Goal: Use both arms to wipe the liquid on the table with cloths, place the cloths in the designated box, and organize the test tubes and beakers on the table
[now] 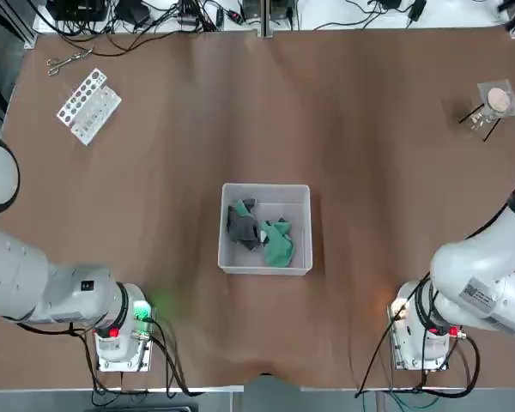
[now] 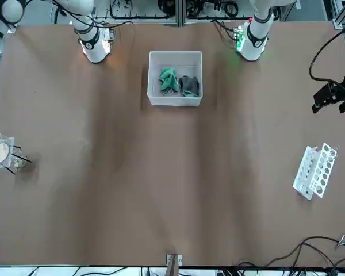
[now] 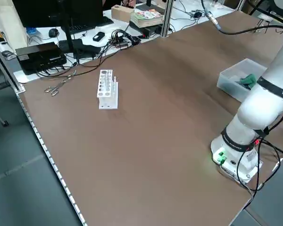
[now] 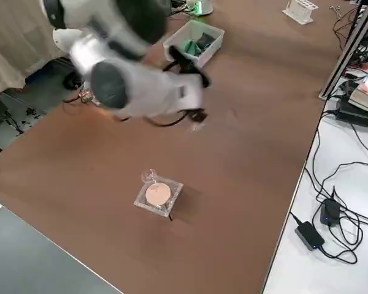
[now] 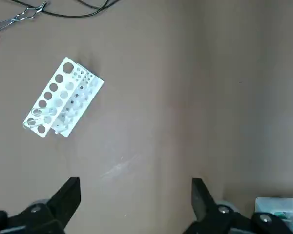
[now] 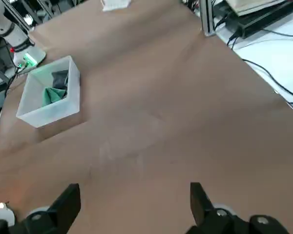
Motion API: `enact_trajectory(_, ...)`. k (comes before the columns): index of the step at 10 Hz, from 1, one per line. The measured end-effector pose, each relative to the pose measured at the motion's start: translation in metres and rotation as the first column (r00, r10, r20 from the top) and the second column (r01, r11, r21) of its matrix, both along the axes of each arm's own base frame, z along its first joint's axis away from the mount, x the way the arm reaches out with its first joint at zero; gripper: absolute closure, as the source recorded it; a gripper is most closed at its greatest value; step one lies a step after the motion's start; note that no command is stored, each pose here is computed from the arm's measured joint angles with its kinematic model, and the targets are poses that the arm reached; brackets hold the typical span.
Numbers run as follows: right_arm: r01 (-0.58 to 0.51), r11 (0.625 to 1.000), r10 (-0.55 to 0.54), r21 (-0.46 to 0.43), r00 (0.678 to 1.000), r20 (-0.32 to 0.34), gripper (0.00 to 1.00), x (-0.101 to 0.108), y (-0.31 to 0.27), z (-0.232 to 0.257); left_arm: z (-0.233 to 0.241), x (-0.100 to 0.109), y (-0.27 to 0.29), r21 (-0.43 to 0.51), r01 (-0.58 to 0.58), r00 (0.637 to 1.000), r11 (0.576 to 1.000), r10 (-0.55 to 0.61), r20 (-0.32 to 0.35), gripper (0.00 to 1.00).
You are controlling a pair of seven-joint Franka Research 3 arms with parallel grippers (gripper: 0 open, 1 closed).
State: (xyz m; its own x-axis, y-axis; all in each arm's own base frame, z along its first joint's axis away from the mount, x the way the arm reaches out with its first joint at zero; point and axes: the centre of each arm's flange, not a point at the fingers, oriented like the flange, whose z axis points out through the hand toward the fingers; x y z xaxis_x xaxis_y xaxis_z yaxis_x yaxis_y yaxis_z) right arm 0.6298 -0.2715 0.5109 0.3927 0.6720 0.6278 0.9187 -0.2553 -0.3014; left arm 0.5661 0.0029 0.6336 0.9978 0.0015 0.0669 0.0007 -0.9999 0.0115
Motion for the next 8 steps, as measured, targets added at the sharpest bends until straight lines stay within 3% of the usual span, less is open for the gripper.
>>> enact_trajectory(2,0.003,0.997,-0.006,-0.082,0.999,-0.043,0.01,0.044,0.097,0.005,0.000,0.000,0.001,0.000,-0.001,1.000,1.000,0.001,-0.001,0.00)
enact_trajectory(4,0.028,0.984,-0.047,-0.176,0.993,-0.106,0.01,0.066,0.173,0.002,-0.001,0.000,0.002,0.000,-0.002,1.000,1.000,0.002,-0.001,0.00)
enact_trajectory(6,0.103,0.950,-0.140,-0.293,0.984,-0.107,0.01,0.078,0.216,-0.006,-0.001,0.000,0.002,0.000,-0.002,1.000,1.000,0.002,-0.002,0.00)
enact_trajectory(8,0.246,0.883,-0.300,-0.400,0.951,-0.076,0.01,0.063,0.229,-0.008,-0.001,0.000,0.002,0.000,-0.002,1.000,1.000,0.002,-0.002,0.00)
